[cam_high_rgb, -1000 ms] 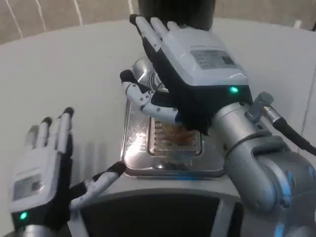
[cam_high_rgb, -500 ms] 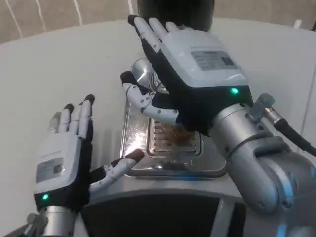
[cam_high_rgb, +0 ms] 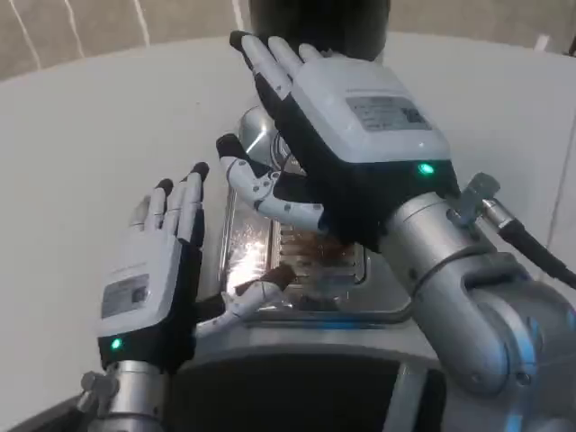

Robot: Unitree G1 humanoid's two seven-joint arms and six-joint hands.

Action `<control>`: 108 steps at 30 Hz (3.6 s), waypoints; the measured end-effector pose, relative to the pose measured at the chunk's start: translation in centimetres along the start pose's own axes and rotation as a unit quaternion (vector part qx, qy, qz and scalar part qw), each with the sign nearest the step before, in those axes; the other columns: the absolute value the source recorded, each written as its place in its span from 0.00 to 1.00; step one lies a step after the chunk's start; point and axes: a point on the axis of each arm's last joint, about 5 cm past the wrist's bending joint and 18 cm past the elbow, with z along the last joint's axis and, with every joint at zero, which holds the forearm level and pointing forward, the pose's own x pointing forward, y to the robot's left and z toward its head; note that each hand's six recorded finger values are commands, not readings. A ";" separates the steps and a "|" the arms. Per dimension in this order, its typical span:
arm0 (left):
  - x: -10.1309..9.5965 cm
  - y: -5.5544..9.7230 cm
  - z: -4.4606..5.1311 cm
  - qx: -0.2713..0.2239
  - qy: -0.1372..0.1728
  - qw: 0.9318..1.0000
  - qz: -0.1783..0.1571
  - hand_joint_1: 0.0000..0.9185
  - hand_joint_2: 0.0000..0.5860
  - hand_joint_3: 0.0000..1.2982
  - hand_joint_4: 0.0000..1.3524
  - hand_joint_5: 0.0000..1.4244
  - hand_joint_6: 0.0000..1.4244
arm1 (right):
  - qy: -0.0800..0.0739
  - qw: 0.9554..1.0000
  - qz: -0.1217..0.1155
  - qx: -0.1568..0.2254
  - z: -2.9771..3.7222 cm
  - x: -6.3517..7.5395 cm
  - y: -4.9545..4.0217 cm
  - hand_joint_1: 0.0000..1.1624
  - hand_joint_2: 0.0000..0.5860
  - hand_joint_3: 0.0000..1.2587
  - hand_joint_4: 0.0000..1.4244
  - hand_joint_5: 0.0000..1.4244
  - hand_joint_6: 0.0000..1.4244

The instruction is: Grasp the cup under the faucet to collect the drink, then remove the cup.

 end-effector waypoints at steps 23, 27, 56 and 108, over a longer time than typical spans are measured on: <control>1.3 -0.8 -0.04 -0.038 -0.012 0.999 0.001 0.10 0.07 0.00 0.00 0.03 0.06 | 0.076 0.988 -0.117 0.060 -3.44 -4.4 1.56 0.38 0.97 0.00 0.00 0.00 0.00; 1.8 -1.0 0.20 -0.043 -0.018 0.999 -0.001 0.04 0.05 0.00 0.00 0.04 0.07 | 0.093 0.985 -0.143 0.040 -4.65 -7.2 1.87 0.38 0.97 0.00 0.00 0.00 0.00; 3.2 -3.0 1.60 -0.105 -0.022 0.994 -0.019 0.16 0.07 0.00 0.00 0.08 0.12 | 0.108 0.992 0.032 -0.058 -8.11 -18.5 6.35 0.64 0.55 0.00 0.00 0.00 0.00; 5.8 -5.5 5.76 -0.178 -0.061 0.982 -0.006 0.54 0.13 0.05 0.09 0.35 0.55 | 0.135 0.989 0.065 -0.009 -7.65 -20.0 5.93 0.64 0.54 0.00 0.00 0.00 0.00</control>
